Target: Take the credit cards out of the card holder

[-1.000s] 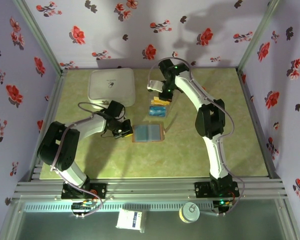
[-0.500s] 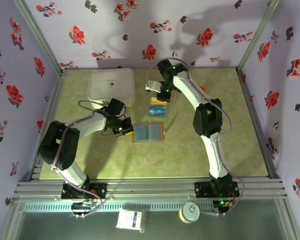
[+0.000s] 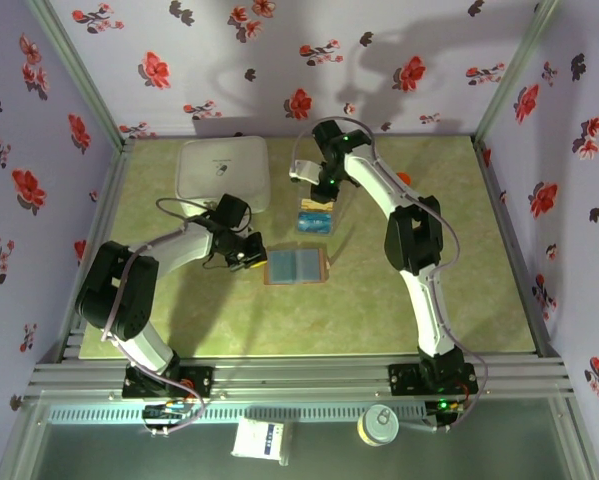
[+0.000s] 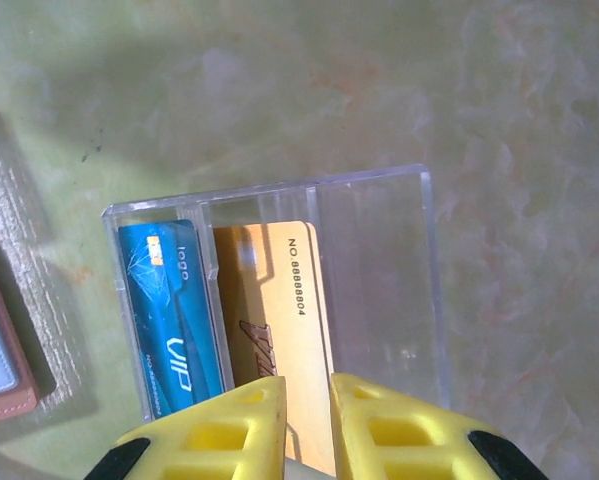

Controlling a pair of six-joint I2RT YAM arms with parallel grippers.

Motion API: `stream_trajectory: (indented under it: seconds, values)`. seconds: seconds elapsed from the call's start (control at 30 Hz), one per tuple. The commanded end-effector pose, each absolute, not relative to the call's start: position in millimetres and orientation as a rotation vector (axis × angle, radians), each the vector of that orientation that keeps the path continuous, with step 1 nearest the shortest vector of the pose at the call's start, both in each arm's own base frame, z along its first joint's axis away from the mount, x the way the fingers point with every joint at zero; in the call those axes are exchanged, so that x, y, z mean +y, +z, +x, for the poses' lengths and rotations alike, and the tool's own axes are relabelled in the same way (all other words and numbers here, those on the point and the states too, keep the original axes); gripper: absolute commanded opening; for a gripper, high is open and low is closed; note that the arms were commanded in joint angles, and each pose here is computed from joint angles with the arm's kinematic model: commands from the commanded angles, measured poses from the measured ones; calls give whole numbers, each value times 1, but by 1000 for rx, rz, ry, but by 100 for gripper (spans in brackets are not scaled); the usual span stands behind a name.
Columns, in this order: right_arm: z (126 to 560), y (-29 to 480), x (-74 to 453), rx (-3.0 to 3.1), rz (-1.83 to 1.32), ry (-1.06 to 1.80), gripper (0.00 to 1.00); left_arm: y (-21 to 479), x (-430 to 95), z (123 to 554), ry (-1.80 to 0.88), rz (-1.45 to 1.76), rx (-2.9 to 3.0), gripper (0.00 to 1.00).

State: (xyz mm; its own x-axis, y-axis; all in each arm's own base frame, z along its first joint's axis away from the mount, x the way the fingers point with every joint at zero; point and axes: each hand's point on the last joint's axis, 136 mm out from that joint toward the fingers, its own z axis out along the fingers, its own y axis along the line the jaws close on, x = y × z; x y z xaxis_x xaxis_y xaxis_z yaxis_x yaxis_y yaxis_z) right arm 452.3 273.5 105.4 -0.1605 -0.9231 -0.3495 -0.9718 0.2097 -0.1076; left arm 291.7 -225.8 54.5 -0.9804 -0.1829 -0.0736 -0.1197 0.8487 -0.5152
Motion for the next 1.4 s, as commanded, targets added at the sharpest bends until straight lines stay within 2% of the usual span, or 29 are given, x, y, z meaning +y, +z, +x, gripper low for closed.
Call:
stream_trajectory:
  seconds: [0.0,0.33,0.57,0.73,1.13,1.37]
  values:
    - [453,130,271,2177,-1633,189,20,60,-224,297,-781,-219,2905,2]
    - [435,142,279,2299,-1156,317,21,64,-227,300,-800,-205,2879,1]
    - [413,144,302,2442,-673,495,15,63,-229,301,-815,-196,2874,1]
    - [382,134,311,2490,-394,604,11,56,-228,299,-811,-196,2874,0]
    - [329,100,331,2710,-100,902,9,49,-232,295,-855,-201,2880,0]
    - [315,77,342,2767,-77,981,18,34,-230,289,-841,-225,2909,0]
